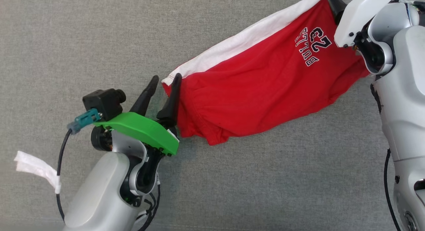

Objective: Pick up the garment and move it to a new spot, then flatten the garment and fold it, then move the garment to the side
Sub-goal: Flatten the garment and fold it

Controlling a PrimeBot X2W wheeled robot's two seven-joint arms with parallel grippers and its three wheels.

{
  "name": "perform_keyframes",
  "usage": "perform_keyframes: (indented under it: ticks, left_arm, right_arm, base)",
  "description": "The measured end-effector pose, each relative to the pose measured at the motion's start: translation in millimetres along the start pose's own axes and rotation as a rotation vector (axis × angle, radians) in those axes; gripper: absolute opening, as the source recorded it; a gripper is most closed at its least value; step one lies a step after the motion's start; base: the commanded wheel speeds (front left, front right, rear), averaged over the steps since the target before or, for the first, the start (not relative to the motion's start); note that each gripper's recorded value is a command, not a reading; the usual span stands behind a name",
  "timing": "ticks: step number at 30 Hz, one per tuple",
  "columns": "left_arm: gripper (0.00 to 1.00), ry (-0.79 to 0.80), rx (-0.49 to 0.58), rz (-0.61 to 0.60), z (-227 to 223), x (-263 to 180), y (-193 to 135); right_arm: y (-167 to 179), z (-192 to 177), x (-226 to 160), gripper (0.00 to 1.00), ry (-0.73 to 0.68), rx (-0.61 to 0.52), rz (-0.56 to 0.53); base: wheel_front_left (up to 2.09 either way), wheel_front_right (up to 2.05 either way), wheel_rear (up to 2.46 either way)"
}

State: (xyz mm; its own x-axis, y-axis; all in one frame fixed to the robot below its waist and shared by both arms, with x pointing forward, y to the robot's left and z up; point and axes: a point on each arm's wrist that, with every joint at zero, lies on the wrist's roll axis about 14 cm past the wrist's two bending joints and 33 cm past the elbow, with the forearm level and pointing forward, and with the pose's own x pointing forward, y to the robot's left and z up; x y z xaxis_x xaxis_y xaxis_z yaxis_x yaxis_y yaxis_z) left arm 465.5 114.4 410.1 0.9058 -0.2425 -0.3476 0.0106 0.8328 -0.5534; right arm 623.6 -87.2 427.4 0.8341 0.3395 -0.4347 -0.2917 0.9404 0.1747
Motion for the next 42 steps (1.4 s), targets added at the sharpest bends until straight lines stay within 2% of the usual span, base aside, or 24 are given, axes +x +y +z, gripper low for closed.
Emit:
perform_keyframes:
  ticks: [4,10,15,18,20,21,22,27,32,37,42]
  left_arm:
    - [1.00,-0.094,0.070,0.016,16.9,-11.9,3.7]
    - [1.00,-0.254,0.164,-0.002,39.4,-33.0,-5.6]
    - [1.00,-0.289,0.218,0.030,37.1,-43.6,1.9]
    - [1.00,-0.283,0.209,0.048,31.4,-46.4,6.4]
    - [1.00,-0.271,0.244,0.055,25.5,-50.5,11.5]
    - [1.00,-0.268,0.259,0.057,24.5,-51.7,12.5]
    - [1.00,-0.268,0.266,0.057,24.0,-53.5,13.3]
    - [1.00,-0.253,0.271,0.090,15.6,-69.1,23.7]
    - [1.00,-0.260,0.279,0.092,12.6,-85.9,25.2]
    - [1.00,-0.259,0.299,0.092,5.4,-104.1,24.6]
    - [1.00,-0.253,0.285,0.067,-4.4,-115.1,16.7]
  right_arm:
    - [-0.8,-0.2,-10.0,1.00,0.018,-0.054,0.002]
    - [-21.4,-21.3,-30.6,1.00,0.176,-0.174,-0.047]
    - [-19.8,-34.5,-29.5,1.00,0.255,-0.172,-0.043]
    - [-19.0,-57.9,-27.2,1.00,0.345,-0.175,-0.042]
    - [-12.3,-70.6,-24.7,1.00,0.408,-0.157,-0.028]
    - [-10.8,-71.6,-24.6,0.79,0.416,-0.156,-0.024]
    - [-8.5,-71.3,-25.0,0.00,0.415,-0.144,-0.017]
    - [6.7,-76.1,-35.8,0.00,0.398,-0.055,0.032]
    - [-2.2,-71.5,-59.8,0.00,0.325,0.052,0.016]
    - [-24.5,-67.3,-97.0,0.00,0.232,0.185,-0.039]
    - [-70.9,-60.3,-142.5,0.00,0.141,0.256,-0.167]
  base:
    - [0.00,0.00,0.00]
    - [0.00,0.00,0.00]
    - [0.00,0.00,0.00]
    - [0.00,0.00,0.00]
    - [0.00,0.00,0.00]
    - [0.00,0.00,0.00]
    - [0.00,0.00,0.00]
    - [0.00,0.00,0.00]
    - [0.00,0.00,0.00]
    - [0.00,0.00,0.00]
    - [0.00,0.00,0.00]
